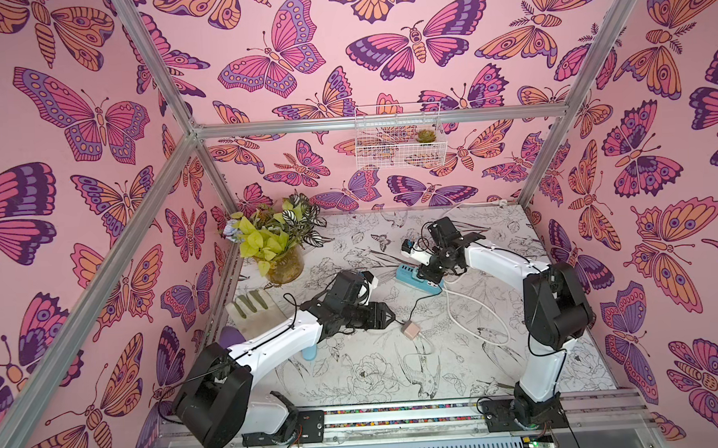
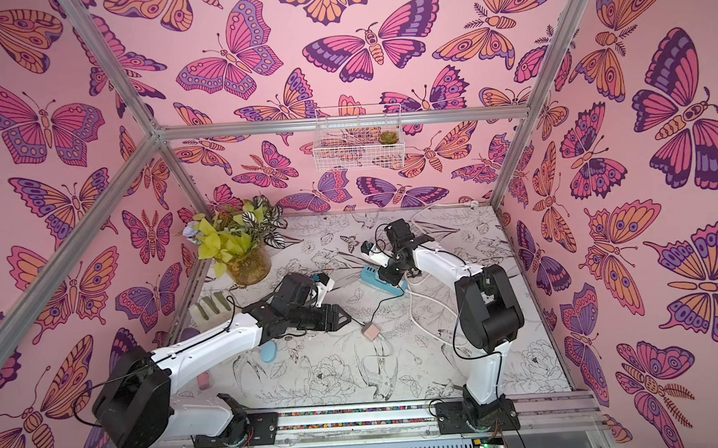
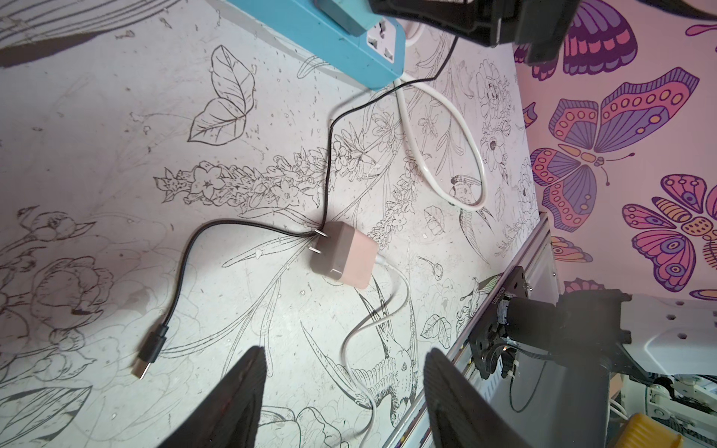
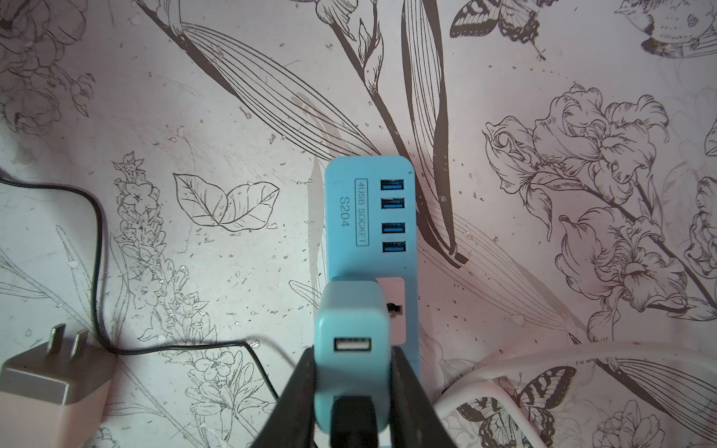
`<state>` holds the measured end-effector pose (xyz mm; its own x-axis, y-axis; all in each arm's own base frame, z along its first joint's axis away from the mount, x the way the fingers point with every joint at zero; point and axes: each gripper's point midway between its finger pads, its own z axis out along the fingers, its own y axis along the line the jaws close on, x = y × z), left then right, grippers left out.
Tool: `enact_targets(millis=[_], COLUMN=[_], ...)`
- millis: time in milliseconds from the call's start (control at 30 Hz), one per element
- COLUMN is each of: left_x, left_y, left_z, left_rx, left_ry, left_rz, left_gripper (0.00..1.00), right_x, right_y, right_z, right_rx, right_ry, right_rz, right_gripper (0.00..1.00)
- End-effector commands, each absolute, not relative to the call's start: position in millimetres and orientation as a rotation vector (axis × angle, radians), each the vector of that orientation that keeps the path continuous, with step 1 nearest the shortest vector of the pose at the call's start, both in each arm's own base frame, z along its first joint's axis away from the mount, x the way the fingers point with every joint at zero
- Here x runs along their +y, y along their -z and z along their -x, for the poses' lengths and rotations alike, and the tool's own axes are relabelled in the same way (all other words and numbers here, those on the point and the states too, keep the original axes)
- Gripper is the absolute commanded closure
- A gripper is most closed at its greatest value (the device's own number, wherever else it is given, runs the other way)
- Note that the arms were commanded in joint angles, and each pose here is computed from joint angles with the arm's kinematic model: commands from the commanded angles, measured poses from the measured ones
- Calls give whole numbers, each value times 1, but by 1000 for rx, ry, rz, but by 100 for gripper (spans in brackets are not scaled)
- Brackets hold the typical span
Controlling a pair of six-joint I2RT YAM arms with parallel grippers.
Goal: Charge the bluetooth headset
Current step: Insert the plug into the socket.
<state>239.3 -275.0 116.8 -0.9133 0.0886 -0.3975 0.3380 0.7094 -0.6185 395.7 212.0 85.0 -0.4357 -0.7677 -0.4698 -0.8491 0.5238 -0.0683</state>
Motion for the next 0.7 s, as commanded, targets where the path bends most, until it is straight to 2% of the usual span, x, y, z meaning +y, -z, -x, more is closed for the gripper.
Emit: enact_targets(millis=[0, 133, 233, 667], left_x=[-274, -274, -275, -277], left_y=[-110, -112, -112, -113], left_z=[-238, -238, -239, -240], left_rx=[2592, 2586, 2586, 2576], left_ry=[1043, 1044, 1044, 1053], left_rz=[-326, -327, -330, -344], left_gripper=[33, 33, 33, 33], right_x=[210, 208, 208, 196], right_y=[-72, -64, -61, -30], right_z=[-391, -388, -384, -367], right_rx=[2374, 2416, 2435, 2557], right_ry=[-251, -258, -284, -264], right_rz=[1354, 1330, 1313, 1303], right_gripper=[83, 89, 100, 100])
